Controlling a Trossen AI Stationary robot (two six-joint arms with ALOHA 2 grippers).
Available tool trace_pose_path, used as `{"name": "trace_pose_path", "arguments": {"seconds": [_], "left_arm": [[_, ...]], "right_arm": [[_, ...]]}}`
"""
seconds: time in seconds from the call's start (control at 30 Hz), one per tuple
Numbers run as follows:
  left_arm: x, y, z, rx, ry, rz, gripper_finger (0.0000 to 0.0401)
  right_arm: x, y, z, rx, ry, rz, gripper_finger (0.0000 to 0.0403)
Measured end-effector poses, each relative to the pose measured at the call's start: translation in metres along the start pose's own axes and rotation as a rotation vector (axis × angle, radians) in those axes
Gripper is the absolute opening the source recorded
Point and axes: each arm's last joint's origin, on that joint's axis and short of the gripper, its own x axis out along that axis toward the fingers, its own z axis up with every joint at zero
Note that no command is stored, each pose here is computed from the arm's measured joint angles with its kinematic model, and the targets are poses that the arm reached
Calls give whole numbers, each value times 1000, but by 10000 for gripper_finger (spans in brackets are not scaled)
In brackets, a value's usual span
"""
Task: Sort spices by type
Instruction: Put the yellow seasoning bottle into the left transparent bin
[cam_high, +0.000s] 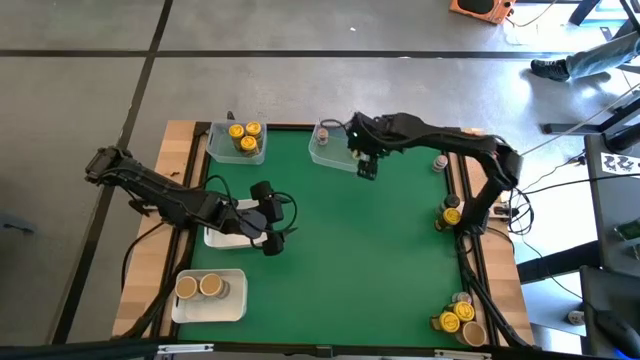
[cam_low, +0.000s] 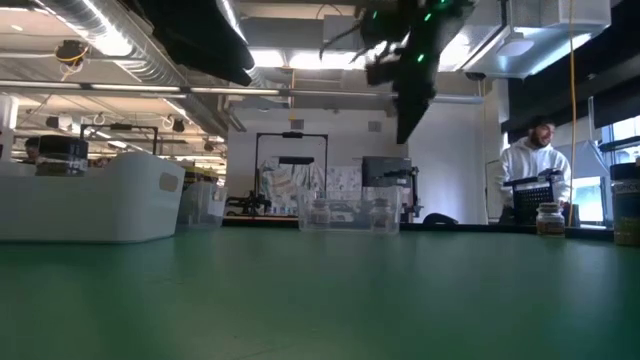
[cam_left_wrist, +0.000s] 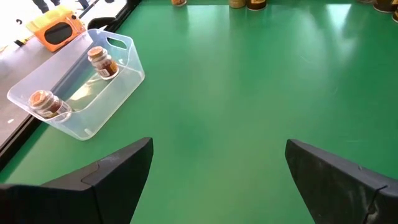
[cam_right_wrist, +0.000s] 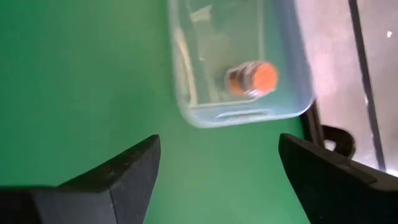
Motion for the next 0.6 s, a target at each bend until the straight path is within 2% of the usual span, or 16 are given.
{"name": "trace_pose_path", "arguments": {"seconds": [0.27, 0.43, 0.6], "left_arm": [[5, -3, -3, 9, 20, 4, 365], [13, -6, -6, 53, 39, 12, 365], [14, -7, -7, 90, 44, 12, 365]], "right_arm": [[-35, 36, -43, -21, 10, 44, 326], [-46, 50, -81, 57, 66, 58, 326], [-56, 59, -116, 185, 119, 51, 326]]}}
